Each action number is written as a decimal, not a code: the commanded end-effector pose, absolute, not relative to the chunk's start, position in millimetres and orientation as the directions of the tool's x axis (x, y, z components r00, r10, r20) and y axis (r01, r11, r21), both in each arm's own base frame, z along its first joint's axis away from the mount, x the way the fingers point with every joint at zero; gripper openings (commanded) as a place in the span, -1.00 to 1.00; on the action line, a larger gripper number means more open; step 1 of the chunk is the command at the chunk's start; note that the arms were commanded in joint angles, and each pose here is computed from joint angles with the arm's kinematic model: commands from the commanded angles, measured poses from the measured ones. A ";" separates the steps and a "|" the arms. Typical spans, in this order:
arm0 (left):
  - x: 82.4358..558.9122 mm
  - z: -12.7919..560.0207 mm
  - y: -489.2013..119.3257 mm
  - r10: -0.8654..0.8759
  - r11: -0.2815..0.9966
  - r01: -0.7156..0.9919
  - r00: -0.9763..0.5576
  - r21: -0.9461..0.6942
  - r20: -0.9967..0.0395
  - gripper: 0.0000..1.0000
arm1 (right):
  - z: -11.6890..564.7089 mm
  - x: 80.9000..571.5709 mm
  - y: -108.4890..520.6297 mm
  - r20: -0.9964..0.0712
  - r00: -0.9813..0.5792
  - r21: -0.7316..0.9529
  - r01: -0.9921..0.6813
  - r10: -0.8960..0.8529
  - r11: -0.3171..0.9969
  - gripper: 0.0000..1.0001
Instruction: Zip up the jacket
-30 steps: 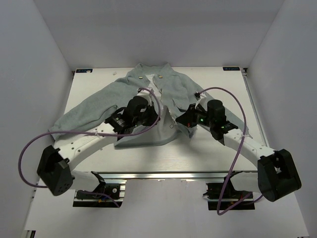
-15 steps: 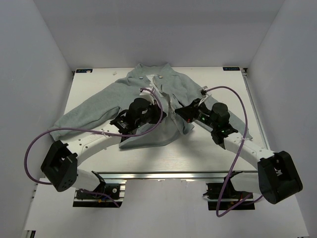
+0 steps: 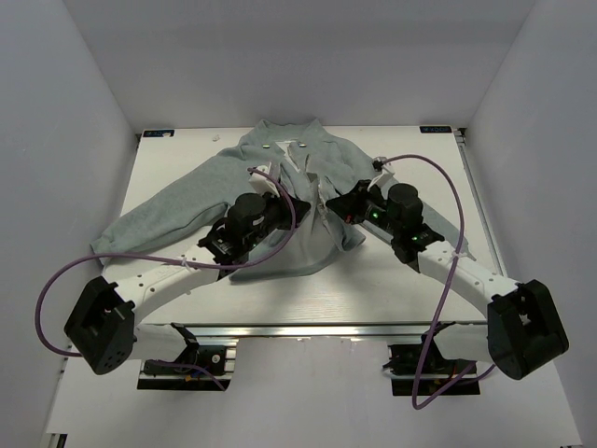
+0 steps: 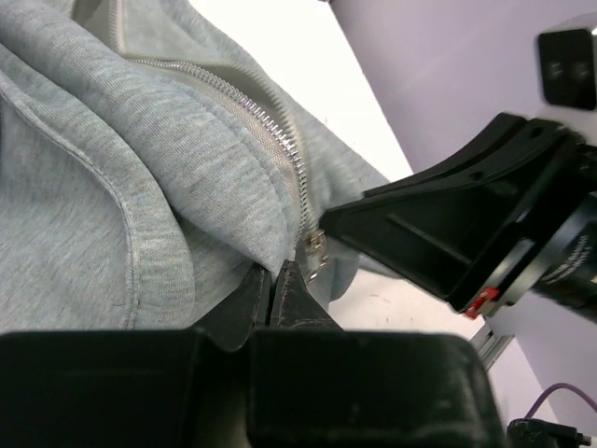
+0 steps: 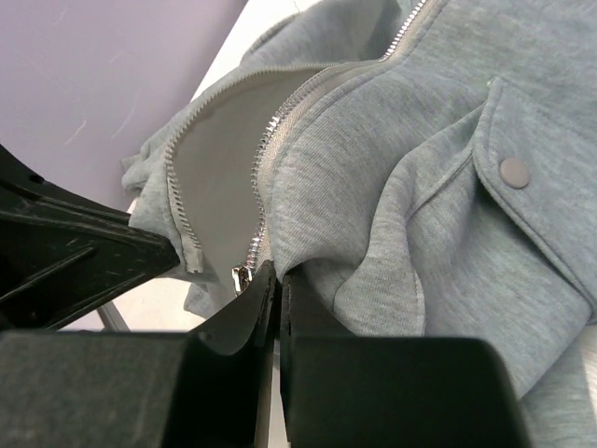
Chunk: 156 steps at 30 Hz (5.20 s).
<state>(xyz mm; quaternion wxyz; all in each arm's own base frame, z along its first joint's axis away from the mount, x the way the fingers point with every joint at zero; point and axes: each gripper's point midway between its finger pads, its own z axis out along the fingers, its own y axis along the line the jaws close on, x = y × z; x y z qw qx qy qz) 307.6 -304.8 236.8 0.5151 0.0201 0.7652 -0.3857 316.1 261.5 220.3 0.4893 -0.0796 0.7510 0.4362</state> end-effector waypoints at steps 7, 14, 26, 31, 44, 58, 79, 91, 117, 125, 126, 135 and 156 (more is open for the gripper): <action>313.5 270.6 -305.3 -0.493 0.635 0.444 -0.396 -0.632 -0.774 -1.00 | 235.6 323.3 275.9 -0.806 -0.460 0.587 -0.546 0.372 0.598 -1.00; 321.8 260.4 -300.2 -0.494 0.677 0.382 -0.398 -0.629 -0.773 -1.00 | 243.7 319.9 273.0 -0.812 -0.429 0.583 -0.554 0.397 0.594 -1.00; 321.4 252.1 -302.1 -0.503 0.665 0.376 -0.413 -0.645 -0.759 -1.00 | 242.1 321.5 277.1 -0.804 -0.439 0.593 -0.554 0.400 0.584 -1.00; 321.2 252.8 -302.0 -0.507 0.662 0.378 -0.410 -0.647 -0.758 -1.00 | 241.1 322.1 277.1 -0.804 -0.441 0.594 -0.548 0.399 0.589 -1.00; 321.7 249.3 -306.9 -0.500 0.655 0.390 -0.419 -0.647 -0.758 -1.00 | 241.0 323.1 283.0 -0.800 -0.452 0.599 -0.553 0.396 0.579 -1.00; 320.6 240.6 -310.2 -0.487 0.653 0.391 -0.440 -0.649 -0.755 -1.00 | 245.8 325.5 276.6 -0.798 -0.429 0.602 -0.533 0.424 0.595 -1.00; 310.1 230.7 -317.0 -0.457 0.628 0.410 -0.494 -0.662 -0.739 -1.00 | 262.1 322.6 278.6 -0.780 -0.425 0.625 -0.547 0.459 0.557 -1.00; 283.0 219.8 -328.0 -0.334 0.579 0.511 -0.562 -0.635 -0.757 -1.00 | 264.2 328.8 277.2 -0.780 -0.434 0.625 -0.515 0.451 0.586 -1.00; 251.9 145.8 -300.2 -0.200 0.713 0.332 -0.748 -0.617 -0.633 -1.00 | 175.7 294.2 273.1 -0.734 -0.669 0.559 -0.494 0.119 0.666 -1.00; 243.9 127.9 -317.2 -0.190 0.663 0.312 -0.809 -0.680 -0.556 -1.00 | 143.1 280.9 263.0 -0.703 -0.708 0.531 -0.462 0.064 0.710 -0.61; 244.8 127.8 -317.9 -0.210 0.658 0.291 -0.815 -0.695 -0.540 -1.00 | 140.6 282.1 259.7 -0.705 -0.707 0.512 -0.452 0.056 0.730 -0.55; 243.5 119.7 -321.5 -0.241 0.652 0.223 -0.845 -0.725 -0.477 -1.00 | 118.0 250.1 250.3 -0.671 -0.737 0.394 -0.447 -0.080 0.803 -0.17; 237.5 117.2 -323.3 -0.235 0.682 0.208 -0.845 -0.701 -0.480 -1.00 | 108.1 206.7 278.8 -0.696 -0.714 0.330 -0.232 0.070 0.915 -0.10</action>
